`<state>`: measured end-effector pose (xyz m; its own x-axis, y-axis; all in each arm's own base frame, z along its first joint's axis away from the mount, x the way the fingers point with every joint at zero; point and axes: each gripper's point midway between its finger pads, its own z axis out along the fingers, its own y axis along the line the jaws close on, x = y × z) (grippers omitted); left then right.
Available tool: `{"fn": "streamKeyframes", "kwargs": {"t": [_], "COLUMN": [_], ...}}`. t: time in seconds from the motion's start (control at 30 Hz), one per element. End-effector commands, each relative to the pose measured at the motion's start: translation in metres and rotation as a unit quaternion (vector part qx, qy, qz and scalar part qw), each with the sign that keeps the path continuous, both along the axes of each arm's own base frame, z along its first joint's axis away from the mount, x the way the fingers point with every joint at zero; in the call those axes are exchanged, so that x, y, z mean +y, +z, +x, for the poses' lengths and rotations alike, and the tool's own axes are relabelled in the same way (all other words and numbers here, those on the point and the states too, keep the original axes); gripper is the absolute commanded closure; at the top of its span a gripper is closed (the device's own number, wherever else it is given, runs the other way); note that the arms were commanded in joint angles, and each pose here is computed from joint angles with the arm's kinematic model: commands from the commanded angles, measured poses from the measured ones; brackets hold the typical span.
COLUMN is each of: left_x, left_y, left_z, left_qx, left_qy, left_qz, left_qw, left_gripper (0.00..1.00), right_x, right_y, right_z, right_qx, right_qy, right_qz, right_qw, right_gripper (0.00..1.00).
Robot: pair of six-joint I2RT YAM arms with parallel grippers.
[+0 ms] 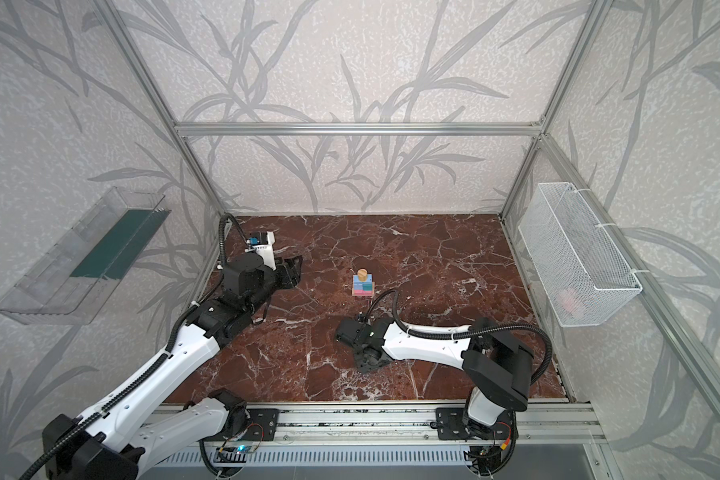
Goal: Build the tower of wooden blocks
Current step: 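Lift the blue cylinder with the right gripper and carry it toward the stack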
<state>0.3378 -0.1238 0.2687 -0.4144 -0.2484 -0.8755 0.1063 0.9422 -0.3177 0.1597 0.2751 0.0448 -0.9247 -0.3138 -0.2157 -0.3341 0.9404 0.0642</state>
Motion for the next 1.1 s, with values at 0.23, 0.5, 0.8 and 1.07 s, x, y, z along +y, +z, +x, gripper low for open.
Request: {"fn": "streamKeyframes", "kwargs": {"t": [0.23,0.5,0.8,1.07], "left_x": [0.006,0.009,0.022,0.031], "left_y": [-0.003,-0.008,-0.017,-0.023], "left_z": [-0.002,0.000,0.005,0.006], "left_qx": [0.003,0.011,0.023,0.031], "left_qy": [0.004,0.005,0.021,0.032], "left_qz": [0.003,0.011,0.018,0.010], "left_qw": [1.000,1.000,0.999,0.999], "left_gripper": [0.38,0.38,0.38,0.38], "right_x": [-0.013,-0.013,-0.004,0.003], "right_y": [0.052,0.085,0.113,0.121], "right_z": [0.041,0.075,0.115,0.146], "right_qx": [-0.015,-0.031,-0.046,-0.042], "right_qy": [0.014,0.026,0.047,0.062], "right_qz": [0.012,0.018,0.002,-0.013], "right_qw": [1.000,0.999,0.998,0.997], "right_gripper": [0.79,0.80,0.80,0.81]}}
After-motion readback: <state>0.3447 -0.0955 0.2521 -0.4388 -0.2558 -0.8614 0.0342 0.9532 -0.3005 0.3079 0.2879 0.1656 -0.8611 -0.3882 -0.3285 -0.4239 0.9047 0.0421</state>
